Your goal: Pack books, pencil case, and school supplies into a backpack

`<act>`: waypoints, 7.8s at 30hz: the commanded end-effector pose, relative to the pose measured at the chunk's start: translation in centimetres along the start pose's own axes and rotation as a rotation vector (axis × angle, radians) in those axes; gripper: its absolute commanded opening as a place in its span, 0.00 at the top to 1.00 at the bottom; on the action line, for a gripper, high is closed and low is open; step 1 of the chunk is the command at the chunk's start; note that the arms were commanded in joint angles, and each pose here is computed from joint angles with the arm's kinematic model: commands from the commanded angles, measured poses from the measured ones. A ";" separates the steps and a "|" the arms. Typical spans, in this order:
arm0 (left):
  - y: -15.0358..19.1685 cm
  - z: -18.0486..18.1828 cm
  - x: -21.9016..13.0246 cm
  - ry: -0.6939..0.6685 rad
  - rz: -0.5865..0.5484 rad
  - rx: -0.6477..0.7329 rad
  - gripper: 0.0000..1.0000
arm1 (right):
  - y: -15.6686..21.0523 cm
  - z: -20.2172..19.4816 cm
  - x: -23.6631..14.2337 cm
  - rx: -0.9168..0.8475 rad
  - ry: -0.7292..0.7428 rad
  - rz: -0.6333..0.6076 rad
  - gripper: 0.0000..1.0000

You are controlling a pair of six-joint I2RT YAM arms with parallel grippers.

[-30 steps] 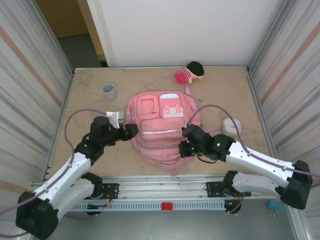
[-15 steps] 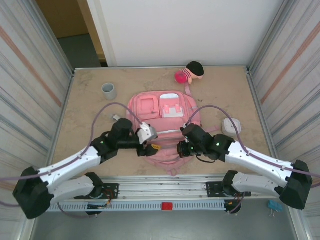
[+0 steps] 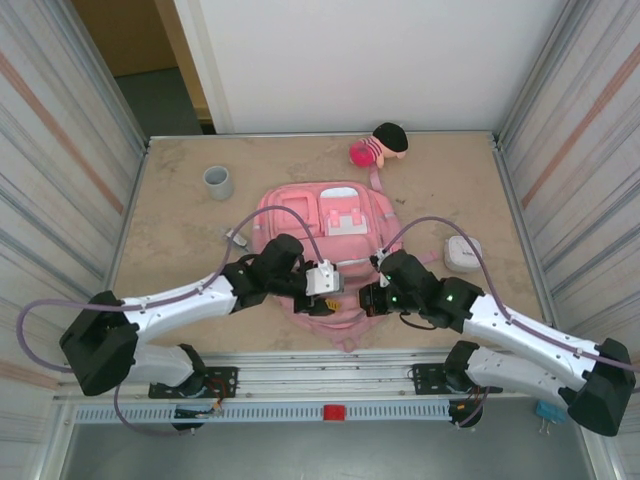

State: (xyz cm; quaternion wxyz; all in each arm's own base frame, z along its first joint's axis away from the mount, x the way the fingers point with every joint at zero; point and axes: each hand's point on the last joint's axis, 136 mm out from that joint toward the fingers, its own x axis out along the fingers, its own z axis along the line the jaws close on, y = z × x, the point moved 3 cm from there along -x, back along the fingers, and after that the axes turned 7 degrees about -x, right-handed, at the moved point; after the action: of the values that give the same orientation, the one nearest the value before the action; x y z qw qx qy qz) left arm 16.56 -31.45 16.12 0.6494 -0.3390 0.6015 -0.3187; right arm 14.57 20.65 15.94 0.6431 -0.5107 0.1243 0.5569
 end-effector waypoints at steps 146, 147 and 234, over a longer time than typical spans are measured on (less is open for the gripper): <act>-0.7 2.0 -1.1 -0.342 0.168 -0.013 1.00 | -4.2 -8.9 -1.3 0.173 0.254 0.232 1.00; -0.6 2.2 -1.1 -0.344 0.169 -0.021 1.00 | -4.1 -8.8 -1.3 0.177 0.248 0.234 1.00; -4.0 -0.9 -7.5 -0.202 -0.053 0.072 0.32 | -11.2 -8.3 -8.1 0.110 0.019 -0.498 0.52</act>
State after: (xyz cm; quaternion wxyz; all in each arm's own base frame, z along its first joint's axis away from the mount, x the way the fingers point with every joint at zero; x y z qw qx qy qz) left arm 14.96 -28.73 23.61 0.6890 -0.3855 0.5132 -0.3367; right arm 25.66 10.17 24.20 0.7793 -0.5117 0.0545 0.3576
